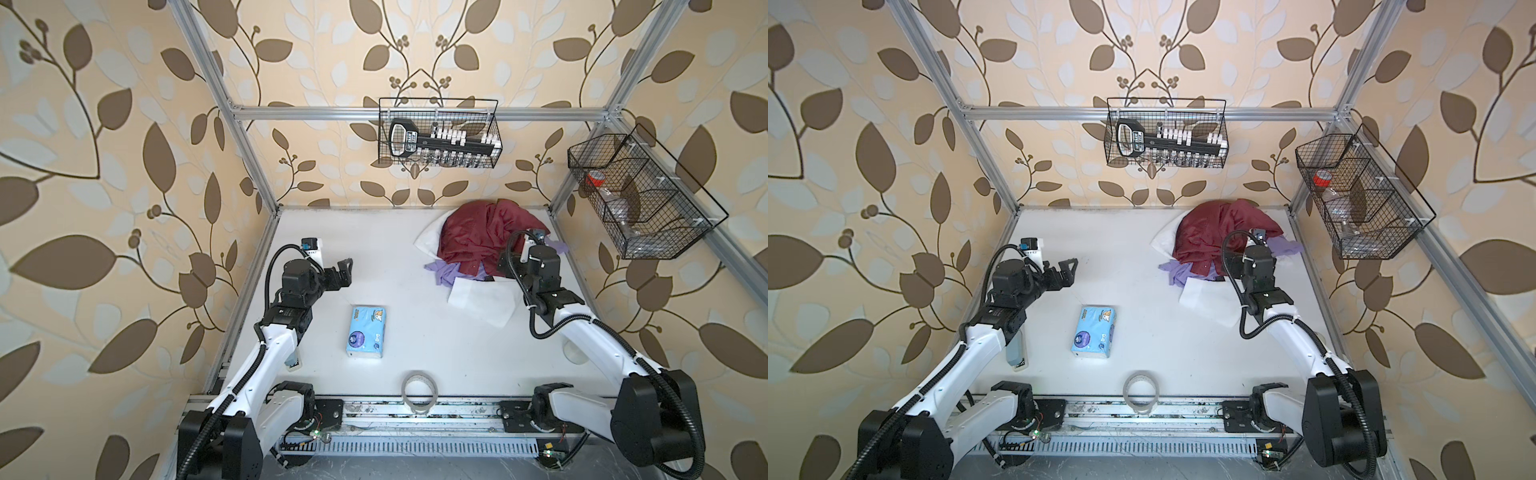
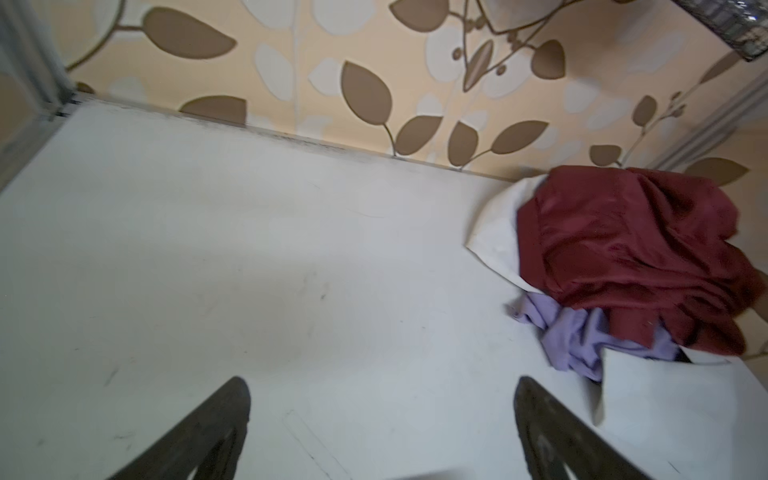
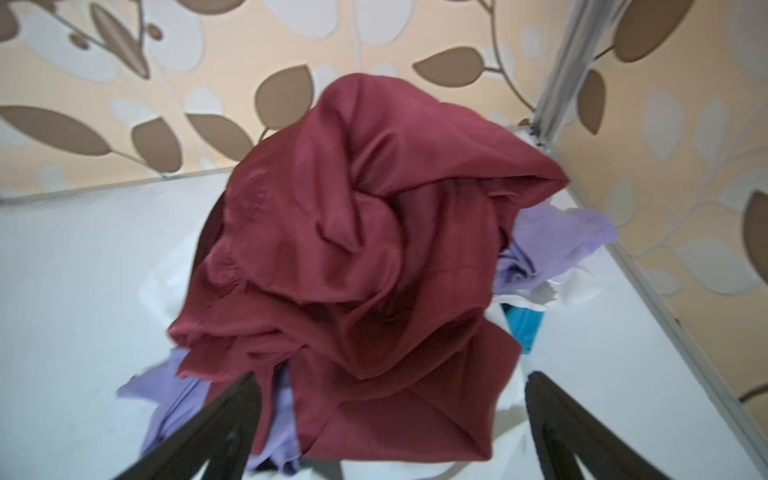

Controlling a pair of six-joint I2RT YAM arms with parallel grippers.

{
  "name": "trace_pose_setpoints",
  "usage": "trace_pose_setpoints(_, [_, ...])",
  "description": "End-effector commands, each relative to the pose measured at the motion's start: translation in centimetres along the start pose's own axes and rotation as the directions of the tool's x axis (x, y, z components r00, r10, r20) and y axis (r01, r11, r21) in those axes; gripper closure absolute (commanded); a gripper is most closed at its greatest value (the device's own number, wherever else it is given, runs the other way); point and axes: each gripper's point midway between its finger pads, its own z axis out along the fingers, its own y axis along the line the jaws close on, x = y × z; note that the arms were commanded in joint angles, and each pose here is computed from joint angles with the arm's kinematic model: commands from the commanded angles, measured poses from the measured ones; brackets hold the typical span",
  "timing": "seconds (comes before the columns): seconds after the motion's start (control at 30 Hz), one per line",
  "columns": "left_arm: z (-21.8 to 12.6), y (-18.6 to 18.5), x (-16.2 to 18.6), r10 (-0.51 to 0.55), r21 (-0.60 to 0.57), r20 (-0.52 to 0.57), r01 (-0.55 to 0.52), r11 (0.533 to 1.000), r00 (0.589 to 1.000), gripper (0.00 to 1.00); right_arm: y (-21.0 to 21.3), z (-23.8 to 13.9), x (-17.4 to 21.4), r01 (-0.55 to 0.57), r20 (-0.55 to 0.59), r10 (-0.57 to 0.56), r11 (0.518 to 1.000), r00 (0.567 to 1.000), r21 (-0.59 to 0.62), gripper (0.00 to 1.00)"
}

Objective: Pick out a specific cloth from the pile
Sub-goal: 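Grasp the lavender T-shirt in the pile with the right gripper while the left arm lifts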

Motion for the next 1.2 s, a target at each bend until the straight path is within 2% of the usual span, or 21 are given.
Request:
trace_pose_setpoints(0.0, [-1.2, -6.0, 0.3, 0.037, 0.273, -0.056, -0.020, 0.962, 0.998, 0.01, 4.2, -1.1, 2.1, 0.025, -0.151, -0.050, 0.986, 0.987, -0.164, 0.00])
trace_pose_setpoints(0.17, [-1.8, -9.8, 1.3, 0.110, 0.439, -0.106, -0.053, 0.897, 0.988, 0.01, 10.8, -0.9, 4.5, 0.117, -0.229, -0.193, 0.944, 0.954, -0.308, 0.07])
trace_pose_setpoints(0.27, [-2.2, -11.0, 1.9, 0.142, 0.487, -0.127, -0.064, 0.871, 0.982, 0.01, 14.5, 0.0, 6.5, 0.137, -0.281, -0.259, 0.911, 0.924, -0.388, 0.16])
trace_pose_setpoints(0.4, [-2.6, -11.6, 2.2, 0.176, 0.506, -0.109, -0.098, 0.857, 0.978, 0.01, 17.4, 2.8, 9.5, 0.129, -0.382, -0.298, 0.903, 0.875, -0.409, 0.24])
trace_pose_setpoints(0.6, [-2.7, -11.5, 1.9, 0.186, 0.481, -0.080, -0.126, 0.868, 0.979, 0.01, 18.0, 6.6, 13.3, 0.133, -0.507, -0.297, 0.933, 0.809, -0.334, 0.34])
trace_pose_setpoints(0.8, [-3.3, -12.0, 1.3, 0.202, 0.491, -0.046, -0.154, 0.858, 0.978, 0.01, 17.0, 8.7, 14.3, 0.155, -0.551, -0.256, 0.962, 0.794, -0.223, 0.41])
trace_pose_setpoints(0.97, [-3.6, -12.1, 1.1, 0.206, 0.495, -0.029, -0.165, 0.853, 0.978, 0.01, 16.9, 9.4, 14.7, 0.153, -0.551, -0.239, 0.968, 0.799, -0.198, 0.42])
trace_pose_setpoints(1.17, [-3.8, -12.2, 0.9, 0.207, 0.493, -0.019, -0.171, 0.853, 0.978, 0.01, 17.2, 10.5, 15.7, 0.149, -0.560, -0.231, 0.971, 0.795, -0.189, 0.59])
